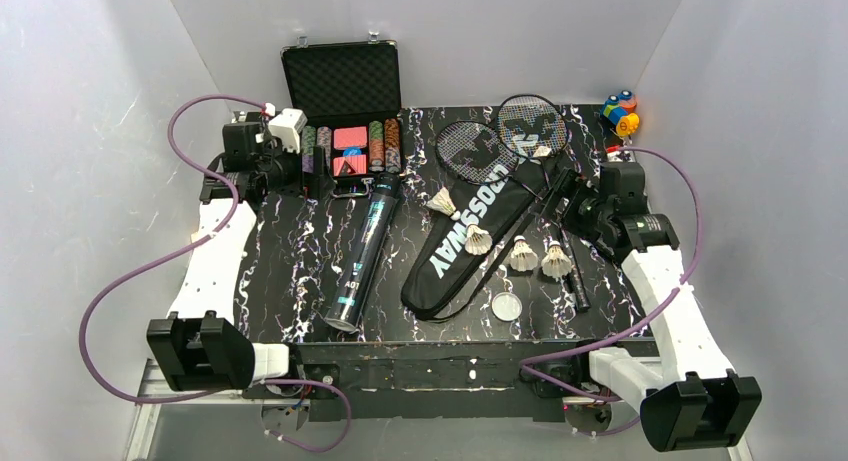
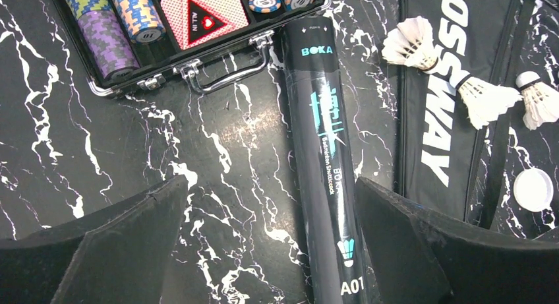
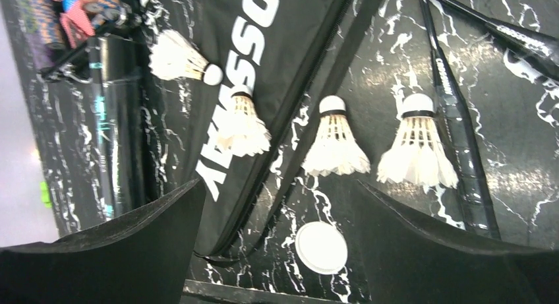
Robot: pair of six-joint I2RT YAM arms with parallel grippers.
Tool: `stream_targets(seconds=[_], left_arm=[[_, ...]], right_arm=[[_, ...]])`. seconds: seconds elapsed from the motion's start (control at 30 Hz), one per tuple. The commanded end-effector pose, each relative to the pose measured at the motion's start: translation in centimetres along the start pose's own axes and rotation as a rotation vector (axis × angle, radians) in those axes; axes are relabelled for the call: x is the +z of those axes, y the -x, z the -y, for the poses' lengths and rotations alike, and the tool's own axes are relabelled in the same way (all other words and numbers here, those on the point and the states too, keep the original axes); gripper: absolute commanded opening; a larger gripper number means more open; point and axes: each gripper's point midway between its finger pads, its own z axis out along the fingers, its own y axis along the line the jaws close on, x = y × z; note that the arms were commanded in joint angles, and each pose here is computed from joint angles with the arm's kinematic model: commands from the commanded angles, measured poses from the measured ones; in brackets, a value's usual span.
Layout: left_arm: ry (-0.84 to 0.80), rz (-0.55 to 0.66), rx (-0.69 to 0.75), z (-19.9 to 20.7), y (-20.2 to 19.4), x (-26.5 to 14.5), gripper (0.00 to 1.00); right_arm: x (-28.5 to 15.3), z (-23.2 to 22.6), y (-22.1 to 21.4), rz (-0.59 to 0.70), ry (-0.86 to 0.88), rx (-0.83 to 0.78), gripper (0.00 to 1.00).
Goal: Pack up the badminton gear
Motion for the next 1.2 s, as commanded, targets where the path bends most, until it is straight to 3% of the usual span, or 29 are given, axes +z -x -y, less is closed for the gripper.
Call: stream_targets(seconds=[0.0, 0.17, 0.33, 0.77, 1.17], left_arm=[[0.017, -0.022, 0.001, -0.1, -0.6, 0.7, 1.0], [-0.051, -0.099, 0.02, 1.8, -2.7, 2.7, 1.0], [-0.036, -0.215, 0.064, 3.4, -5.1, 6.3, 1.0], [-0.045, -0.358, 0.108, 4.4, -9.1, 12.9, 1.0], [-0.123, -0.485, 0.185, 6.5, -15.1, 13.1, 1.0]], right_arm=[[-0.2, 0.5, 0.1, -0.002, -0.055, -0.044, 0.89], [0.2, 2.1, -0.1, -0.02, -0.197, -0.06, 0.9], [0.6, 1.5, -0.8, -0.029, -0.187, -0.069, 0.91], [1.0, 2.1, -3.2, -0.072, -0.171, -0.074, 0.92], [2.1, 0.9, -3.0, -0.095, -0.149, -0.09, 0.92]])
